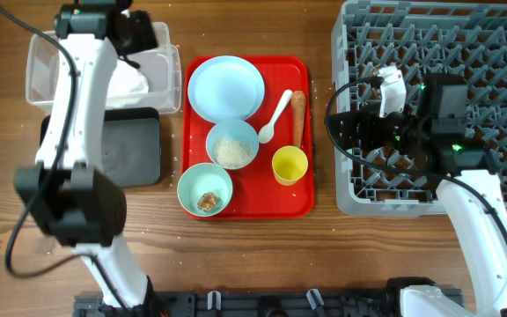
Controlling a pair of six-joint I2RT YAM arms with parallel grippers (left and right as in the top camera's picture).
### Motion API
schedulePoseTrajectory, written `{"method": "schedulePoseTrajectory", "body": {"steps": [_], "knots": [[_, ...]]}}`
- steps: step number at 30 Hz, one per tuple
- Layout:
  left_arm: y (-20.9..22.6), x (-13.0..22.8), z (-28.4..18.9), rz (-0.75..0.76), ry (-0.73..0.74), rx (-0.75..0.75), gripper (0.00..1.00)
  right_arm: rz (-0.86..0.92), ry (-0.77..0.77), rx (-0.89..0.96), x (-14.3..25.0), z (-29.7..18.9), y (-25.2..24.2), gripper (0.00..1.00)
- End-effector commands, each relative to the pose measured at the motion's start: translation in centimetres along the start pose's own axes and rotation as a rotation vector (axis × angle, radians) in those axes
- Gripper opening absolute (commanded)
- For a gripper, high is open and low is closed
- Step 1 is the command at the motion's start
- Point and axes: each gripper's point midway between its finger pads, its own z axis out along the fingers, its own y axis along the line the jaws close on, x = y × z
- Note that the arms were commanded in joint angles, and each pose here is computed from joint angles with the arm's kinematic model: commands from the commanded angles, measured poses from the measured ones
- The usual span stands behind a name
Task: Sort waste into correct bins and load items into the dishwasher rack
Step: 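Reach the left gripper to the light-blue rice bowl and grasp its rim, then carry the rice bowl left and tip the rice onto the black tray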
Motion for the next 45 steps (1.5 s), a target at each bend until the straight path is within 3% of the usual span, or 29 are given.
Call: {"method": "schedulePoseTrajectory", "body": {"steps": [1,3,7,12,15,18,21,24,29,32,36,43,45], "knots": [[-6.1,6.2,-3.6,0.104,0.205,0.192,0.73,0.027,-0.006,0.006,-0.5,-0.1,-0.1,1.00],[-8.2,10.2,-4.1,0.187,0.318,0.198,0.70,0.023,-0.006,0.007,-0.5,-0.1,-0.1,1.00],[-11.2,15.7,-6.2,0.322,0.458,0.200,0.74,0.040,0.022,0.010,0.2,-0.1,-0.2,1.00],[-13.8,19.4,-4.6,0.315,0.500,0.211,0.74,0.050,0.032,0.010,0.5,-0.1,-0.1,1.00],[-15.9,19.6,-2.6,0.337,0.424,0.250,0.75,0.055,0.028,0.013,0.4,-0.1,-0.2,1.00],[-17.6,16.4,0.5,0.320,0.244,0.266,0.77,0.121,0.010,0.112,0.1,-0.2,-1.9,1.00],[-18.3,14.9,2.6,0.336,0.184,0.290,0.76,0.144,-0.024,0.115,-0.7,-0.2,-2.0,0.99],[-17.4,15.5,2.5,0.333,0.224,0.273,0.75,0.154,-0.026,0.115,-0.8,-0.2,-2.0,0.98],[-14.7,21.6,0.2,0.361,0.515,0.244,0.73,0.195,0.009,0.121,0.2,-0.2,-2.0,0.98],[-14.8,24.6,-1.3,0.490,0.612,0.271,0.73,0.203,0.023,0.122,0.6,-0.2,-2.0,0.98],[-17.1,26.9,0.2,0.570,0.558,0.307,0.72,0.205,0.028,0.122,0.7,-0.2,-2.0,0.98],[-18.1,27.9,3.7,0.564,0.464,0.346,0.65,0.218,0.052,0.124,1.3,-0.2,-2.0,0.99],[-18.2,27.7,3.8,0.563,0.456,0.349,0.46,0.218,0.053,0.124,1.3,-0.2,-2.0,0.99]]}}
